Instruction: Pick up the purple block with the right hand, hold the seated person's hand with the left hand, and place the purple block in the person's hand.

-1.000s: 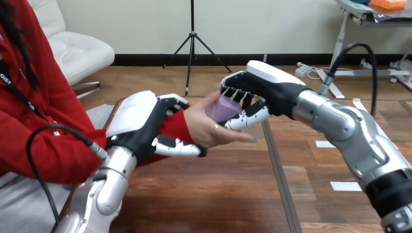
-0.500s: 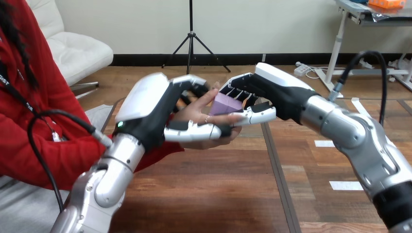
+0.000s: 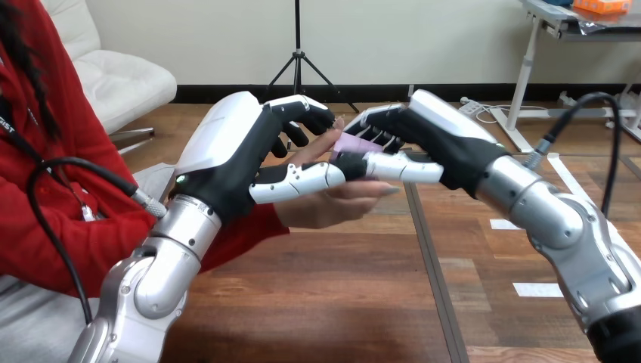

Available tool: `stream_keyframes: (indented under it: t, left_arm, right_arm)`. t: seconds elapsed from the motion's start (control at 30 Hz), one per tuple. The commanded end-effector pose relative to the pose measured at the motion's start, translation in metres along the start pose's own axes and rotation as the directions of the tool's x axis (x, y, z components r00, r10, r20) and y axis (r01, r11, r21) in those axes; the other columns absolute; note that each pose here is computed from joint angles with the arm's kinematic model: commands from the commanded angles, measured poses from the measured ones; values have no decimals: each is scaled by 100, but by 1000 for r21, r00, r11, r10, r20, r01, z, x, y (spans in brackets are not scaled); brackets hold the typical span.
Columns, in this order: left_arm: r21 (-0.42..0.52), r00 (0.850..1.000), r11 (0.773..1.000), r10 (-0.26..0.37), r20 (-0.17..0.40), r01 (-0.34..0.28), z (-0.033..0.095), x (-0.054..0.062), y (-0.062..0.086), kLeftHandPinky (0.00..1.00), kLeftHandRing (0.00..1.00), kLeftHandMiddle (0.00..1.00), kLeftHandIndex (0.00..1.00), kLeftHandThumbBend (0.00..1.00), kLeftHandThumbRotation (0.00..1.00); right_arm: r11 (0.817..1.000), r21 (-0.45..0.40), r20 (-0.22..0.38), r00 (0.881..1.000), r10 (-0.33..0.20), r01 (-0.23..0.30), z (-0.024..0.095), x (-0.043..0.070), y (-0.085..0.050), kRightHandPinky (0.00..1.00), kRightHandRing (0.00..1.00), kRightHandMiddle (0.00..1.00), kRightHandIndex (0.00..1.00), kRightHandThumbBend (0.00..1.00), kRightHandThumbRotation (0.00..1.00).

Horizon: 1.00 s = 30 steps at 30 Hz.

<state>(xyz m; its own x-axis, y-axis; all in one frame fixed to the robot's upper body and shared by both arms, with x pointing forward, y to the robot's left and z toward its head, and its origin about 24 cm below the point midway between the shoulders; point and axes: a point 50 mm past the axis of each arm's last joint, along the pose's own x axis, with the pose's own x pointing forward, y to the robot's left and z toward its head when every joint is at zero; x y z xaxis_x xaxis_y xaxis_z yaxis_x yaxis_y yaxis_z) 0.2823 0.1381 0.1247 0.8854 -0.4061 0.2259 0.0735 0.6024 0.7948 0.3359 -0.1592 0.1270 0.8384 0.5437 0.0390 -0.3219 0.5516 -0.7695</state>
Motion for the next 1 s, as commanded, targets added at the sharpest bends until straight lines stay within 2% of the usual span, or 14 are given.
stream_keyframes:
  t: [0.0, 0.27, 0.57, 0.97]
  left_arm:
    - [-8, 999, 1000, 26, 31, -26, 4, -3, 8, 53, 63, 68, 67, 79, 98]
    - [-14, 1000, 1000, 5, 14, -5, 0, -14, 3, 56, 66, 70, 68, 77, 97]
    - [-52, 1000, 999, -11, -11, 10, -7, -27, -6, 59, 69, 72, 69, 75, 95]
    - [-103, 998, 994, -48, -51, 43, -19, -51, -21, 60, 70, 74, 69, 73, 98]
  right_arm:
    - [991, 46, 59, 990, -126, 124, 9, -5, -15, 53, 60, 63, 67, 81, 100]
    - [982, 94, 31, 985, -167, 164, 3, -16, -12, 51, 60, 65, 68, 77, 100]
    - [965, 166, 1, 979, -205, 202, -4, -32, -7, 50, 61, 67, 70, 82, 100]
    - [923, 273, -34, 961, -274, 273, -6, -62, 4, 52, 65, 72, 74, 77, 100]
